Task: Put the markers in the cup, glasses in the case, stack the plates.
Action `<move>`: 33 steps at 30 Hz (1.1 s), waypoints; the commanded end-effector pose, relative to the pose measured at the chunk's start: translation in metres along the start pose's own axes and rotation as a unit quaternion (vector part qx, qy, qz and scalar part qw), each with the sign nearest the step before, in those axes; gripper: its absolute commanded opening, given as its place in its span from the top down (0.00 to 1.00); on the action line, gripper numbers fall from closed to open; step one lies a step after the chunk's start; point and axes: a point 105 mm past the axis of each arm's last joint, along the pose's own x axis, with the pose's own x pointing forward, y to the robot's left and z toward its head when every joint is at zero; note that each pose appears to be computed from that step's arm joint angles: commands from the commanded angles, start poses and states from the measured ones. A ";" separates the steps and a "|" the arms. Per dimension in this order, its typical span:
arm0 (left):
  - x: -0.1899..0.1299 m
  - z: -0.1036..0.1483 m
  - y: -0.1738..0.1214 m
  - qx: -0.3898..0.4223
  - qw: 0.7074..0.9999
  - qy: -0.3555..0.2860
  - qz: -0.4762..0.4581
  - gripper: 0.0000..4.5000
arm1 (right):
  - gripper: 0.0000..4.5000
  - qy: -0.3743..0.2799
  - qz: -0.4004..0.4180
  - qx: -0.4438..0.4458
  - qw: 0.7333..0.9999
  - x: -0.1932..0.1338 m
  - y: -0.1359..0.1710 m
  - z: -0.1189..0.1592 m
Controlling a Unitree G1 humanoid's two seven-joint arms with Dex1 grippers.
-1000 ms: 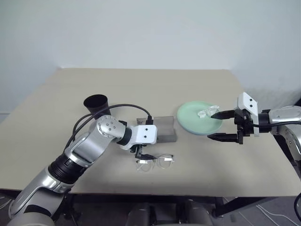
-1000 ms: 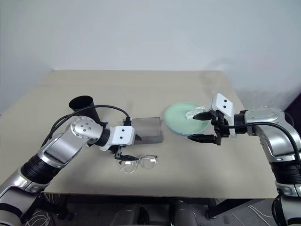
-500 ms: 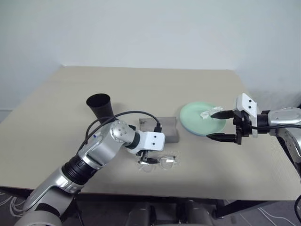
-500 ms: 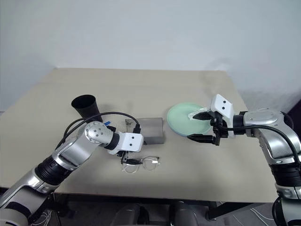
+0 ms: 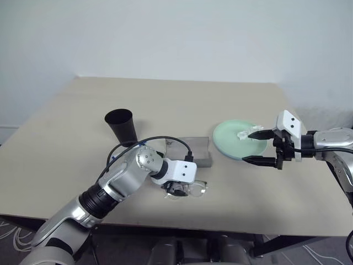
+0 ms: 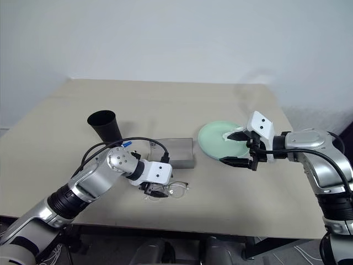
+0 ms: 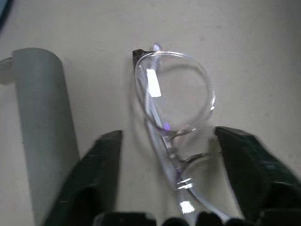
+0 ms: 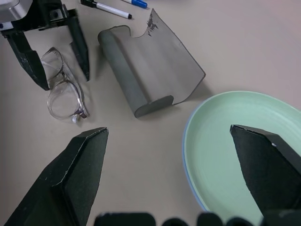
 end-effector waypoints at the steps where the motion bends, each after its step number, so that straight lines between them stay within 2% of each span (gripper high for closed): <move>1: -0.003 -0.002 0.006 0.012 1.000 0.016 0.010 0.60 | 0.00 -0.017 -0.015 -0.021 1.000 -0.005 -0.003 0.012; 5: -0.004 -0.005 0.006 0.013 1.000 0.024 0.006 0.88 | 0.00 -0.016 -0.019 -0.021 0.999 -0.004 -0.004 0.011; 8: -0.004 -0.006 0.005 0.014 1.000 0.027 -0.001 0.96 | 0.00 -0.017 -0.020 -0.021 0.999 -0.003 -0.004 0.011; 25: -0.006 -0.007 0.014 0.036 0.999 0.035 0.015 0.97 | 0.00 -0.022 -0.018 -0.024 0.999 0.000 -0.005 0.014; 33: -0.010 -0.001 0.029 0.065 0.996 0.032 0.044 0.97 | 0.00 -0.023 -0.015 -0.023 0.999 0.000 -0.006 0.015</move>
